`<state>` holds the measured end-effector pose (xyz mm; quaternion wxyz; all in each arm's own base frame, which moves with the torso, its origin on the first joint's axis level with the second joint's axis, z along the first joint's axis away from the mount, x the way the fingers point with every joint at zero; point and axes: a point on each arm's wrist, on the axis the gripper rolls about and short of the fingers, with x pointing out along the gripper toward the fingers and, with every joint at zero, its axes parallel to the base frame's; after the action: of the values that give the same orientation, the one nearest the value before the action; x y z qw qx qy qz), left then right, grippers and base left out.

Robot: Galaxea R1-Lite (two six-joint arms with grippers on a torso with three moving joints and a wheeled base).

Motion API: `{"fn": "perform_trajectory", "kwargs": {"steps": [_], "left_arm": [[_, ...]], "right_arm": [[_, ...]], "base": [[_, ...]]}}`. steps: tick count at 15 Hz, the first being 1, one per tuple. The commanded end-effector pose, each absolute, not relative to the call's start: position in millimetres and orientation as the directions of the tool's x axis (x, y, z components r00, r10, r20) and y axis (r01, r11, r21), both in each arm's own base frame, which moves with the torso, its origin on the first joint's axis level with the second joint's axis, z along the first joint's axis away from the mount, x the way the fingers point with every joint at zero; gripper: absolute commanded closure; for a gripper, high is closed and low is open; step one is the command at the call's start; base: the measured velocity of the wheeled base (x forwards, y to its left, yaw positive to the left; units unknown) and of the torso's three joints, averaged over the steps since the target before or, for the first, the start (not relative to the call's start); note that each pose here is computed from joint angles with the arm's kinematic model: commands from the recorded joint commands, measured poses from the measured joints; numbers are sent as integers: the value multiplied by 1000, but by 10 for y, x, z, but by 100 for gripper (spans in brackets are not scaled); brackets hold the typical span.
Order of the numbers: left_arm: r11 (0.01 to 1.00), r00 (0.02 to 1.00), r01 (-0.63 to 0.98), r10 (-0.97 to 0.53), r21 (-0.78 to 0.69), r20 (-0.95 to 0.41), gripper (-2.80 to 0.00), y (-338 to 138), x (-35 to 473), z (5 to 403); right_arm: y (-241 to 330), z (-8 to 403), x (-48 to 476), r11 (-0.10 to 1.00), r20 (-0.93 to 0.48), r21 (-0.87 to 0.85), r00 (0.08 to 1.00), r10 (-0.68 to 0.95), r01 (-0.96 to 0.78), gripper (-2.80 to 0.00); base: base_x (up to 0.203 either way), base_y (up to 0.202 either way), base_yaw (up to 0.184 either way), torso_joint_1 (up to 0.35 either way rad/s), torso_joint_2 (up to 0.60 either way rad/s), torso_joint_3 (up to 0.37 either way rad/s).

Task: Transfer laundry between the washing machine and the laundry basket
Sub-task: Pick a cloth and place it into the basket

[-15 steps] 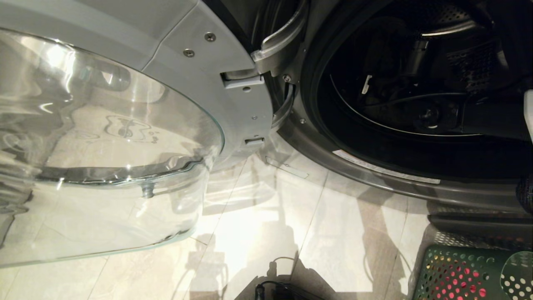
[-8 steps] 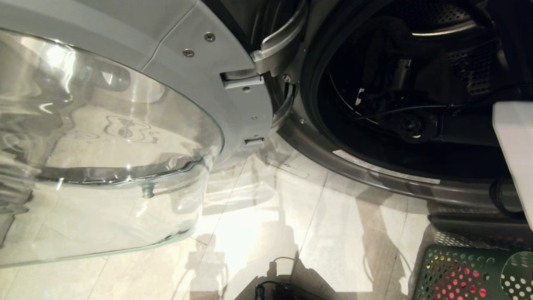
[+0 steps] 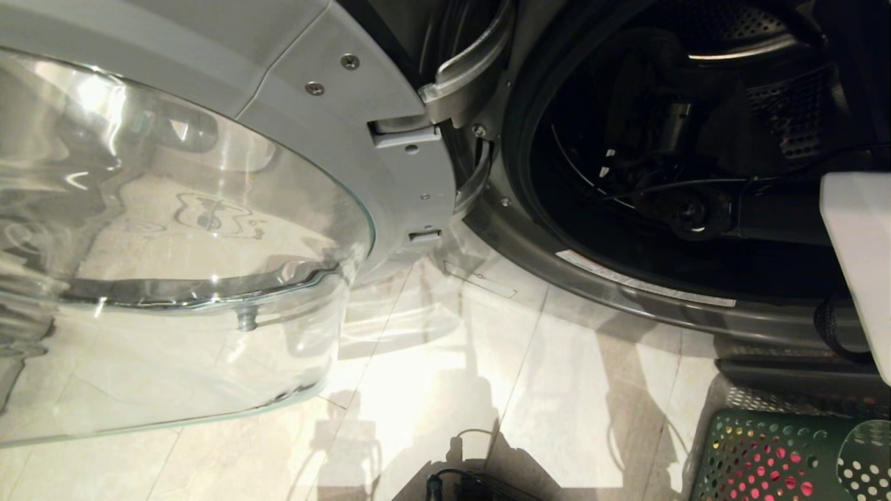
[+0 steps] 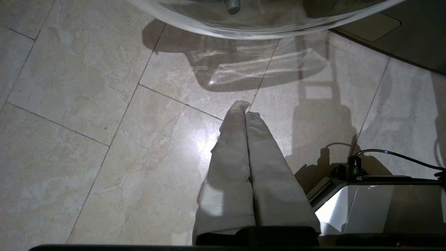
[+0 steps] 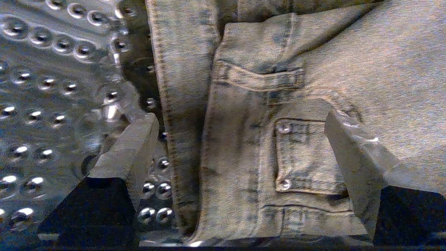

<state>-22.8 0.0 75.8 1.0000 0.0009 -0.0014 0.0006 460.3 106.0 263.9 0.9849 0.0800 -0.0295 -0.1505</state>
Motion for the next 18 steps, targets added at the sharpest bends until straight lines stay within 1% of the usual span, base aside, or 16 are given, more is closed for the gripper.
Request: {"fn": "perform_trajectory", "kwargs": {"steps": [1, 18], "left_arm": [[1000, 1000, -2, 2, 2, 2, 0, 0, -227, 758], [1000, 1000, -2, 2, 2, 2, 0, 0, -227, 758]], "right_arm": [[1032, 2634, 4612, 939, 34, 169, 950, -309, 300, 0], [926, 2689, 4602, 932, 42, 175, 943, -330, 318, 0]], "base": [[0, 0, 0, 0, 0, 0], [0, 0, 0, 0, 0, 0]]}}
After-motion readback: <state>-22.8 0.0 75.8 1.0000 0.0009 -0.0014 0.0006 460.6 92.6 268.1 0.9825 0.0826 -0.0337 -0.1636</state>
